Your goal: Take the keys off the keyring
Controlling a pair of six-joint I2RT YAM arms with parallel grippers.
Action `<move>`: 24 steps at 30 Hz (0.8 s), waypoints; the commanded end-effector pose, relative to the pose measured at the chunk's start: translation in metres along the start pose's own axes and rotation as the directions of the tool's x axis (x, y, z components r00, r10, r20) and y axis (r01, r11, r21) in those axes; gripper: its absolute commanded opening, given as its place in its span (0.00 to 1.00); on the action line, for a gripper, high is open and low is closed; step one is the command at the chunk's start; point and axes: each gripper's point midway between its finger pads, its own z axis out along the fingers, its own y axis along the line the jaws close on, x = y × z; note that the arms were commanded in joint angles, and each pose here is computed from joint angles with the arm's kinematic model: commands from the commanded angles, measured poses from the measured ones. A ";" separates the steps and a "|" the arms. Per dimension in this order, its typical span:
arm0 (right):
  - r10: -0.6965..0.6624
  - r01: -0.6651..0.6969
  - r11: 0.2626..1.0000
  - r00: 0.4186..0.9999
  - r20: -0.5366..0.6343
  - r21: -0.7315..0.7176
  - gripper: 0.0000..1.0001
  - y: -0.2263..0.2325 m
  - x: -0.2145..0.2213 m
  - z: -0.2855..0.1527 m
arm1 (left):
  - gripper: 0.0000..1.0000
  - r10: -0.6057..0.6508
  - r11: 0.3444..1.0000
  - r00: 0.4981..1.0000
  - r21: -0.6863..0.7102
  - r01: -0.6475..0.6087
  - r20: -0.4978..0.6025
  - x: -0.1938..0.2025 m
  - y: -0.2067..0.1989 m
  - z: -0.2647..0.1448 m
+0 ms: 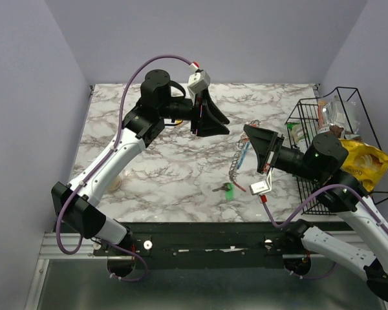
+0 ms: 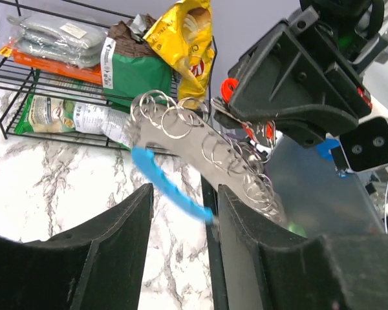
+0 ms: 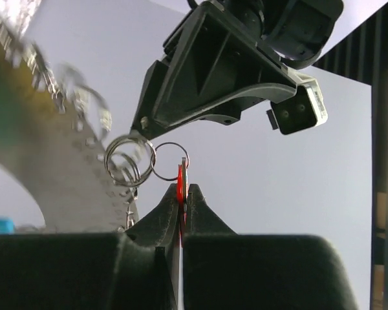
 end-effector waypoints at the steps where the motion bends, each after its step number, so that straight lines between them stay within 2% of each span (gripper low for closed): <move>1: -0.364 0.363 0.926 0.931 -0.012 0.105 0.01 -0.037 -0.007 -0.002 | 0.53 0.120 0.992 0.993 0.026 -0.120 0.003 -0.016 -0.017 -0.005; 8: -0.341 0.340 0.931 0.940 -0.014 0.132 0.01 -0.039 -0.008 -0.002 | 0.54 0.220 0.974 0.975 0.049 -0.220 0.010 -0.034 -0.027 -0.004; 18: -0.338 0.333 0.928 0.941 -0.002 0.170 0.01 -0.048 -0.013 -0.004 | 0.54 0.266 0.963 0.963 0.061 -0.264 -0.033 -0.019 -0.021 0.008; 24: -0.331 0.327 0.930 0.944 -0.001 0.168 0.01 -0.050 -0.012 -0.005 | 0.54 0.301 0.944 0.953 0.143 -0.297 -0.012 -0.022 -0.030 0.011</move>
